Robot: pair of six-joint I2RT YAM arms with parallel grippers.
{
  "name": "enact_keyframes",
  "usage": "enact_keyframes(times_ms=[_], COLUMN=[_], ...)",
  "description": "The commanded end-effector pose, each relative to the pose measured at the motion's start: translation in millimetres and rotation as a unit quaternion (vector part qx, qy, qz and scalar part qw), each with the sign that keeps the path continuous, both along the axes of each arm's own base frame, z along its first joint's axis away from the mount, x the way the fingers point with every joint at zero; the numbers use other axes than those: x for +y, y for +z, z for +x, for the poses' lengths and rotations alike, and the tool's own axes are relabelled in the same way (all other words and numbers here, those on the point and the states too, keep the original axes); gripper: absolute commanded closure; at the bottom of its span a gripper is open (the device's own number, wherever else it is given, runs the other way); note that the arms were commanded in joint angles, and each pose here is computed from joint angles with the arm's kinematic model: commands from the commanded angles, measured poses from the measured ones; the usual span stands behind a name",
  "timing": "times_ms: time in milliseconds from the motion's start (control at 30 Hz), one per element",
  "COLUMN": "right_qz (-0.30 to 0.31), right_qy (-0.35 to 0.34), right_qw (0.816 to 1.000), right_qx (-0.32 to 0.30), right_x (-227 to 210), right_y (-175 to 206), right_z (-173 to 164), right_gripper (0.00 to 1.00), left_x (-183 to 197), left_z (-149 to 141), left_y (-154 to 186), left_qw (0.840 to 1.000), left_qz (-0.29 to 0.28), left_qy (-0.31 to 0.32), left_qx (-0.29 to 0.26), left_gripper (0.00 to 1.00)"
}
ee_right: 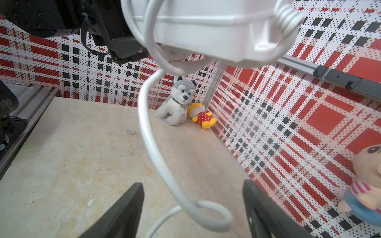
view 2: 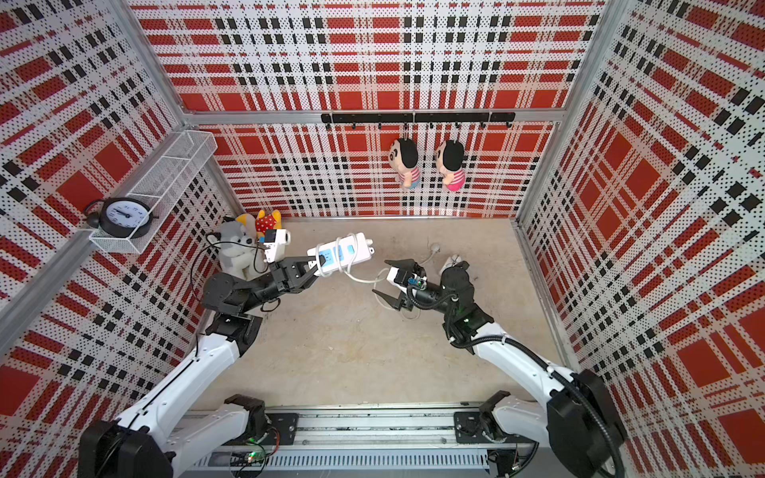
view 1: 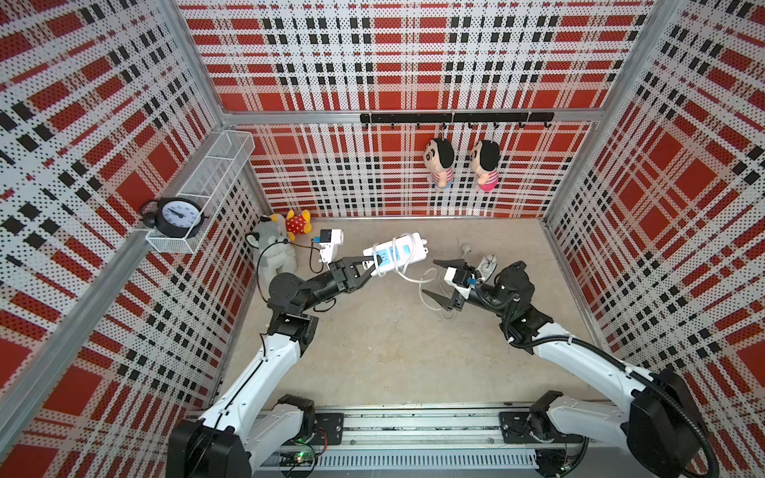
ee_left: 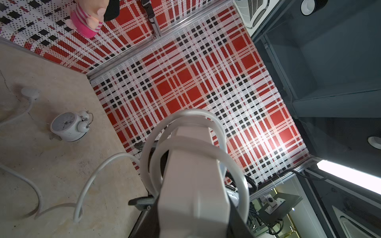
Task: Unwrap the cord wrapped around the power strip
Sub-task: Unwrap the power cord from the power strip.
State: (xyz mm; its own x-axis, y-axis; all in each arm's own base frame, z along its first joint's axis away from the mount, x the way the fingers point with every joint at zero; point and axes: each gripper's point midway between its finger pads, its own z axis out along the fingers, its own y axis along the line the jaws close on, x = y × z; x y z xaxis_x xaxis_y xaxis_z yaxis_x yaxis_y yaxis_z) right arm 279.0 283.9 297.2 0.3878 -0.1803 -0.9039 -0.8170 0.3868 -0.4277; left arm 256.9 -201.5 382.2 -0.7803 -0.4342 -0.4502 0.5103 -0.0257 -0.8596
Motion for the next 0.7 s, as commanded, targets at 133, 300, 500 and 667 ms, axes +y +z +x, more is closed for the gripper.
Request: enact_keyframes(times_ms=[133,300,500,667], right_qz=[-0.016,-0.032,-0.017,0.01], right_qy=[0.007,0.048,0.059,0.056], right_qw=[0.999,0.998,0.998,0.998], right_qx=[-0.03,-0.032,-0.014,-0.019], right_x=[14,20,26,26], right_y=[-2,-25,-39,-33], right_z=[16,5,9,10], right_gripper=[0.22,1.0,1.0,1.0], left_x=[2,2,2,2], left_z=[-10,-10,-11,-11], left_y=[11,13,14,12], left_qw=[0.999,0.999,0.999,0.999], left_qz=[-0.005,-0.005,-0.003,-0.001], left_qy=[0.002,0.001,0.001,0.001], left_qx=[-0.033,-0.033,-0.033,-0.032], left_gripper=[1.0,1.0,1.0,1.0])
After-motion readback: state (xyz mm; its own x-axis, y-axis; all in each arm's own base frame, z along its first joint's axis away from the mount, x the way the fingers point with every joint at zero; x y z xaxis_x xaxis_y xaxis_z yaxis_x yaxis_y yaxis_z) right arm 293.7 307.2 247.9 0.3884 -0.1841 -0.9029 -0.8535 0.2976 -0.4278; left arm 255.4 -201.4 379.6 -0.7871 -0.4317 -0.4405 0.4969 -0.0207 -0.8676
